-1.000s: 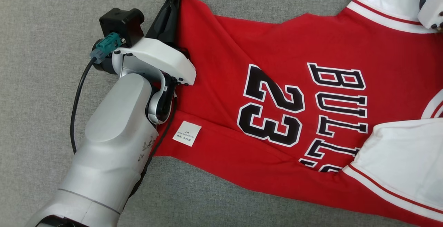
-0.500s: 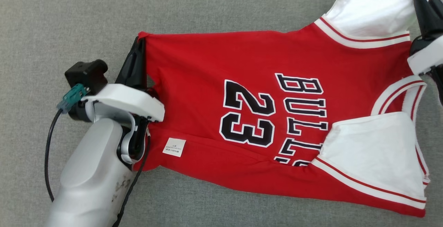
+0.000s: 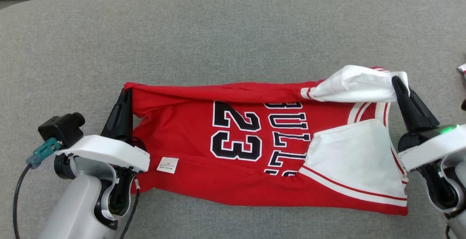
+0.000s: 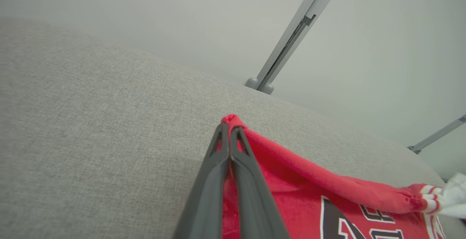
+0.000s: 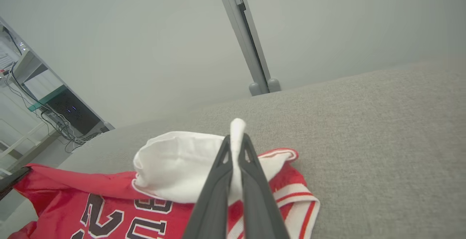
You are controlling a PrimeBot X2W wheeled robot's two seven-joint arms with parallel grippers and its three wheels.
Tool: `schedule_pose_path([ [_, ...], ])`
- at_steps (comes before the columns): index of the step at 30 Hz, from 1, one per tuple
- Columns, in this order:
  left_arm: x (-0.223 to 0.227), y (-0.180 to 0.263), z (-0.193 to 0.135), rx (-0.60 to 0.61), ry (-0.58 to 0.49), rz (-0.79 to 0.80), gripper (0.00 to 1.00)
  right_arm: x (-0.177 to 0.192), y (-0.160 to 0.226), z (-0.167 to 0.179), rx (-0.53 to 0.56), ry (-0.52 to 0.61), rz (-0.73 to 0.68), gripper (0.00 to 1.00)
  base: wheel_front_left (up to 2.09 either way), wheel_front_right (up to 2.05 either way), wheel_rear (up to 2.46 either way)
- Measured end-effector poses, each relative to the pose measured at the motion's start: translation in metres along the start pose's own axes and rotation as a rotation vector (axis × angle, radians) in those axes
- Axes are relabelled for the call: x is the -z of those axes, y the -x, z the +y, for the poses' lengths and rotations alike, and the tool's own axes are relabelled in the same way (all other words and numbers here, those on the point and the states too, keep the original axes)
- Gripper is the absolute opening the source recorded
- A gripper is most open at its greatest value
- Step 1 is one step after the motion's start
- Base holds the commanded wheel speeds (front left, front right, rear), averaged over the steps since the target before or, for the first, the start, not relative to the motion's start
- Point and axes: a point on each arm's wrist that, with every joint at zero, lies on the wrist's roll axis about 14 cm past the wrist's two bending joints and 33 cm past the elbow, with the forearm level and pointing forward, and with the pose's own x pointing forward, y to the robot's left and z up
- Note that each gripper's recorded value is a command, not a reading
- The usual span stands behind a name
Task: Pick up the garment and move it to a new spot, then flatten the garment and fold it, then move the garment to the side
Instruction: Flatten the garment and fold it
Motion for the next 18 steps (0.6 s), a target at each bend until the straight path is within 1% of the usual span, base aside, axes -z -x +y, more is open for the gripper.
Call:
schedule_pose_path([
  [5, -0.007, 0.012, -0.002, 0.016, -0.001, 0.004, 0.00, 0.013, 0.027, -0.001, 0.040, -0.053, 0.000, 0.00, 0.00, 0.00, 0.00],
  [8, -0.006, 0.020, -0.004, 0.029, -0.026, 0.028, 0.00, 0.024, 0.040, 0.003, 0.051, -0.088, 0.012, 0.00, 0.00, 0.00, 0.00],
  [13, 0.007, 0.038, 0.000, 0.015, -0.054, 0.099, 0.00, 0.043, 0.061, 0.010, 0.075, -0.135, 0.051, 0.00, 0.00, 0.00, 0.00],
  [16, 0.022, 0.050, 0.004, -0.006, -0.046, 0.154, 0.00, 0.056, 0.072, 0.011, 0.095, -0.160, 0.082, 0.00, 0.00, 0.00, 0.00],
  [17, 0.027, 0.054, 0.006, -0.011, -0.047, 0.175, 0.00, 0.062, 0.076, 0.011, 0.100, -0.156, 0.102, 0.11, 0.00, 0.00, 0.00],
  [18, 0.032, 0.057, 0.008, -0.020, -0.048, 0.191, 0.00, 0.065, 0.078, 0.012, 0.106, -0.160, 0.105, 0.34, 0.00, 0.00, 0.00],
])
